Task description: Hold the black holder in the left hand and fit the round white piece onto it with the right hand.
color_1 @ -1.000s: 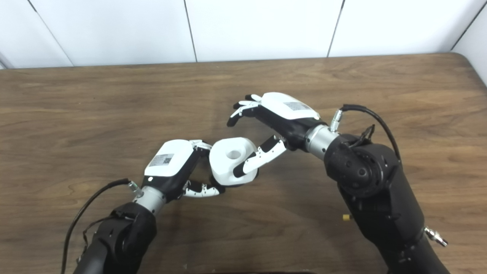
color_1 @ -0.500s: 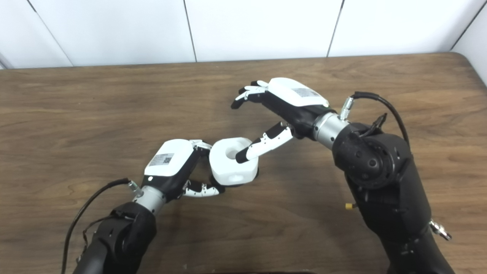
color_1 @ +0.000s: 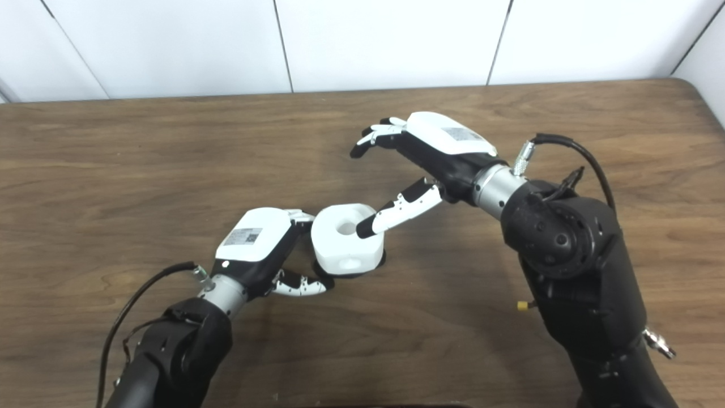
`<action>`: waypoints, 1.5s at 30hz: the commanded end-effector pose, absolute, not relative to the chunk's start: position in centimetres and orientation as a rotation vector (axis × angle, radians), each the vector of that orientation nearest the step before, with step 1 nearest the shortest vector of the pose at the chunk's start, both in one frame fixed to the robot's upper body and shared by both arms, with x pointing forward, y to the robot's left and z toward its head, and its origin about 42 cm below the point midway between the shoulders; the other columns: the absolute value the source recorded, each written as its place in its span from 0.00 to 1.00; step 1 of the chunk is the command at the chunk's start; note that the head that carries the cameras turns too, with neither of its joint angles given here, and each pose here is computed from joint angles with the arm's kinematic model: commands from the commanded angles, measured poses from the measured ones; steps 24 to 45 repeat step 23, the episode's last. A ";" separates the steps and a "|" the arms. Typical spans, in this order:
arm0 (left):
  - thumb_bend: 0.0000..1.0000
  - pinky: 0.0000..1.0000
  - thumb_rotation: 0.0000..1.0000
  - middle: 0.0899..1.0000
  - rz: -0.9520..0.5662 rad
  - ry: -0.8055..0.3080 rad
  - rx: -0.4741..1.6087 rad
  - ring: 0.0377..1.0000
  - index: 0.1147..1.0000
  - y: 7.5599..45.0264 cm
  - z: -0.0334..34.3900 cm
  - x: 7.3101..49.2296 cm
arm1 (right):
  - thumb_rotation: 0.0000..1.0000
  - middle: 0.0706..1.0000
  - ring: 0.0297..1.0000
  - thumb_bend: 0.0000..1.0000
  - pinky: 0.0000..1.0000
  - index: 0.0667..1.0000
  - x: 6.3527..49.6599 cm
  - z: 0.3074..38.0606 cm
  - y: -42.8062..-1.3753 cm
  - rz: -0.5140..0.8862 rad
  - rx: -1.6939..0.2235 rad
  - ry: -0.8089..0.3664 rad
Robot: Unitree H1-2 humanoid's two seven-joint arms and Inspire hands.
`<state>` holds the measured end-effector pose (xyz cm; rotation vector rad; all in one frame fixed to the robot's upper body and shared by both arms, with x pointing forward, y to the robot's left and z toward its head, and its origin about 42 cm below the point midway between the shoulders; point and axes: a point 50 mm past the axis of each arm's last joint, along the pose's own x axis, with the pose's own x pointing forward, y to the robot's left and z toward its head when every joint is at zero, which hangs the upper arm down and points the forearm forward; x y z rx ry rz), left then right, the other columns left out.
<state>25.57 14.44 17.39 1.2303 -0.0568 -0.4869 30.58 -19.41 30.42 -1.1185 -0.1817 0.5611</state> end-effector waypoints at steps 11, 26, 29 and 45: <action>0.95 0.83 0.22 0.82 -0.525 0.086 1.278 0.85 0.87 15.0 17.2 24.9 | 0.54 0.91 0.98 1.00 0.94 0.77 31.1 31.7 -20.0 0.510 -1.121 -0.226; 0.95 0.79 0.25 0.83 -0.463 0.146 1.262 0.86 0.87 18.6 20.0 25.1 | 0.59 0.92 0.98 1.00 0.96 0.78 31.5 31.4 -20.8 0.508 -1.110 -0.208; 0.95 0.79 0.25 0.83 -0.463 0.146 1.262 0.86 0.87 18.6 20.0 25.1 | 0.59 0.92 0.98 1.00 0.96 0.78 31.5 31.4 -20.8 0.508 -1.110 -0.208; 0.95 0.79 0.25 0.83 -0.463 0.146 1.262 0.86 0.87 18.6 20.0 25.1 | 0.59 0.92 0.98 1.00 0.96 0.78 31.5 31.4 -20.8 0.508 -1.110 -0.208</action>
